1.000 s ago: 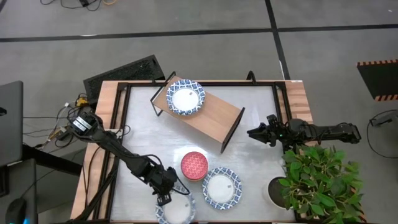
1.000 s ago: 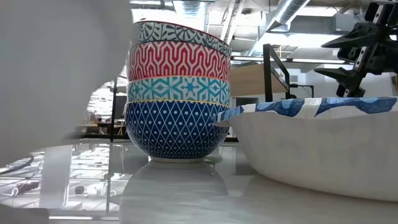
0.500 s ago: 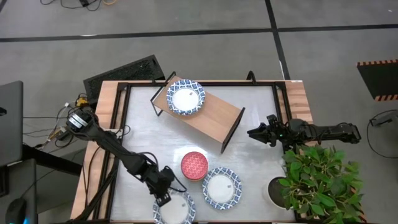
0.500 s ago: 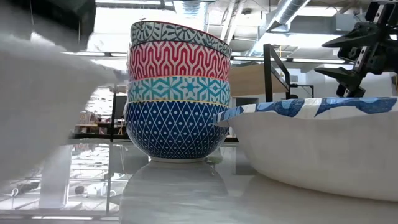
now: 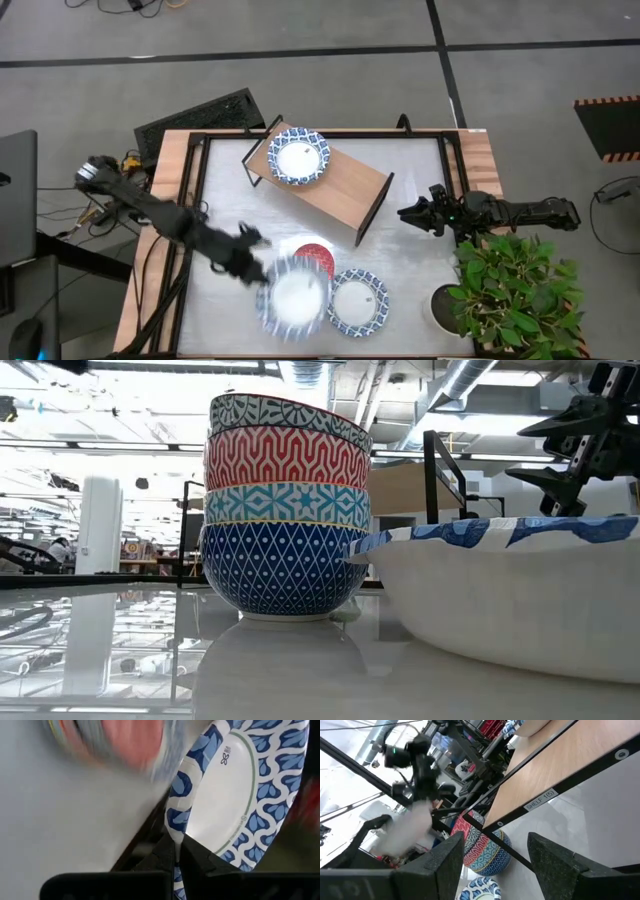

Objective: Place and stack bowls onto a shelf
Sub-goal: Stack the left white bowl on top of the white bowl on the shelf, then stack the white bowl on top of the white bowl on the shelf

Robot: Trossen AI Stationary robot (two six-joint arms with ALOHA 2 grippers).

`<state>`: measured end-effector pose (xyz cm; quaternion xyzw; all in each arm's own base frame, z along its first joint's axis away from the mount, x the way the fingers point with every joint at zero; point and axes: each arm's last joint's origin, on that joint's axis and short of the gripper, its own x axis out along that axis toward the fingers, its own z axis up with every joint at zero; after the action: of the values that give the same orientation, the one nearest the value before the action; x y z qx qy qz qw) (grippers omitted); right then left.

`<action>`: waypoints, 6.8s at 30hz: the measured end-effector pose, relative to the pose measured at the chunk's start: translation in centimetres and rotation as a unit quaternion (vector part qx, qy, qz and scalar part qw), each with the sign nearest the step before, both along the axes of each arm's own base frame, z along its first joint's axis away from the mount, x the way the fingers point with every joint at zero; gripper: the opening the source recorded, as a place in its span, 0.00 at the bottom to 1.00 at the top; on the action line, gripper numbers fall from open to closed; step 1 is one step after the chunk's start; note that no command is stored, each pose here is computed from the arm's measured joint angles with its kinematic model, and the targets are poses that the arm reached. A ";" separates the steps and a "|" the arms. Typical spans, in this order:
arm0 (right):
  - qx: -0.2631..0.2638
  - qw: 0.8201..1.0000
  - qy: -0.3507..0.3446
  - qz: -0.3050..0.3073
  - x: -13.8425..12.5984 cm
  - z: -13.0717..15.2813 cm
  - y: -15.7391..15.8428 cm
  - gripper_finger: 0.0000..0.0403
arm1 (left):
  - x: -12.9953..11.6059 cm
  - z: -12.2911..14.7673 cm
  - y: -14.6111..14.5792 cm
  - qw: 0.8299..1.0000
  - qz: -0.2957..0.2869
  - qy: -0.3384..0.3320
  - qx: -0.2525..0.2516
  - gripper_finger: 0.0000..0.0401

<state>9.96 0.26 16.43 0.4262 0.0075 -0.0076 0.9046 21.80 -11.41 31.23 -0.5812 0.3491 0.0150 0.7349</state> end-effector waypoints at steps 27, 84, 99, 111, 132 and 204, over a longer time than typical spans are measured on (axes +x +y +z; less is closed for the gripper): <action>0.000 1.000 0.000 -0.003 0.0 0.0 0.0 0.61 | -3.1 4.5 15.7 0.870 0.478 -0.116 -0.051 0.00; 0.000 1.000 0.000 -0.003 0.0 0.0 0.0 0.61 | 2.0 6.8 31.7 0.945 0.154 0.229 0.175 0.00; 0.000 1.000 0.000 -0.003 0.0 0.0 0.0 0.61 | 2.2 6.8 31.5 0.946 0.146 0.224 0.183 0.00; 0.000 1.000 0.000 -0.003 0.0 0.0 0.0 0.61 | 2.5 6.8 31.4 0.944 0.145 0.225 0.190 0.01; 0.001 1.000 0.000 0.000 0.0 0.0 0.0 0.61 | 3.3 6.8 30.3 0.940 0.114 0.228 0.225 0.39; -0.050 0.822 0.524 0.215 19.5 3.1 16.7 0.61 | -3.5 14.8 7.7 0.941 -0.103 0.051 0.319 0.44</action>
<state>29.50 16.97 19.49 0.2998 0.5719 -0.0353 0.7628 18.27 -3.72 46.00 -0.2756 0.4211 0.0790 0.8605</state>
